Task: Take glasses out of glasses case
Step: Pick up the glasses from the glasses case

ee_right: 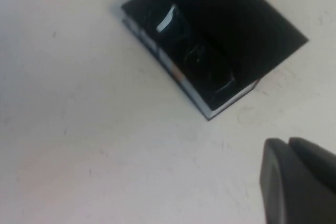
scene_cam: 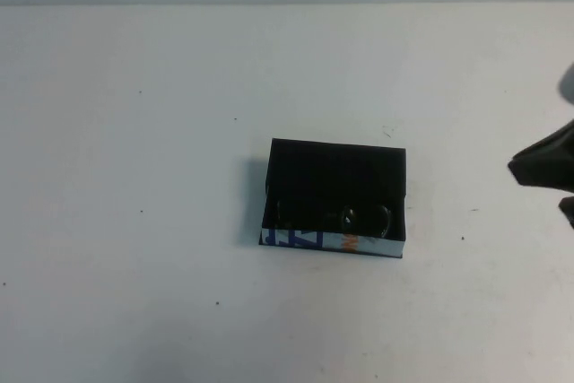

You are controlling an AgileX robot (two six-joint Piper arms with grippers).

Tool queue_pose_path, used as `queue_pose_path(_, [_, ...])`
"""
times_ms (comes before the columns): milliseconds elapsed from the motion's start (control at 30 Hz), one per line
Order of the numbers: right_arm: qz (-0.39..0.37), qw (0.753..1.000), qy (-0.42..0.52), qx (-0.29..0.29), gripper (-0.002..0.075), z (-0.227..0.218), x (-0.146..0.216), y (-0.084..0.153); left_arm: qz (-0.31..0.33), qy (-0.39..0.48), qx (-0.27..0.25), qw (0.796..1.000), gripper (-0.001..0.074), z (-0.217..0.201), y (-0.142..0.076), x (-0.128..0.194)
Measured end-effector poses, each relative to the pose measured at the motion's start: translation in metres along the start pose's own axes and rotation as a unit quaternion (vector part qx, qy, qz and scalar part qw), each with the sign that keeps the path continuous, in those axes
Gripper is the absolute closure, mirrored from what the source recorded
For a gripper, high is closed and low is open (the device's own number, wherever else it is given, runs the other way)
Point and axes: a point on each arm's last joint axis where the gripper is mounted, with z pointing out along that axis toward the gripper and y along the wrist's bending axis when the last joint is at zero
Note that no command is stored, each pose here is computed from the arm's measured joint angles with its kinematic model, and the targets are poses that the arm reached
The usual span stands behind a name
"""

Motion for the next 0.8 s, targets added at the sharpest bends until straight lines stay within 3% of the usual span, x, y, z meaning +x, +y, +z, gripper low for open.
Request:
queue_pose_path(167, [-0.141,0.98,0.119,-0.069,0.0743,0.044,-0.026,0.0,0.0,0.0,0.0,1.0,0.0739,0.0,0.0,0.0])
queue_pose_path(333, [-0.22,0.95,0.208,-0.08,0.0743,0.094,-0.048,0.001,0.0,0.0,0.0,1.0,0.0739,0.0,0.0,0.0])
queue_pose_path(533, [-0.258,0.93,0.25,-0.078,0.0743,0.152,-0.069,-0.002,0.0,0.0,0.0,1.0,0.0739,0.0,0.0,0.0])
queue_pose_path(800, [-0.253,0.931,0.251,-0.078,0.0743,0.196,-0.081,0.004,0.0,0.0,0.0,1.0,0.0739,0.0,0.0,0.0])
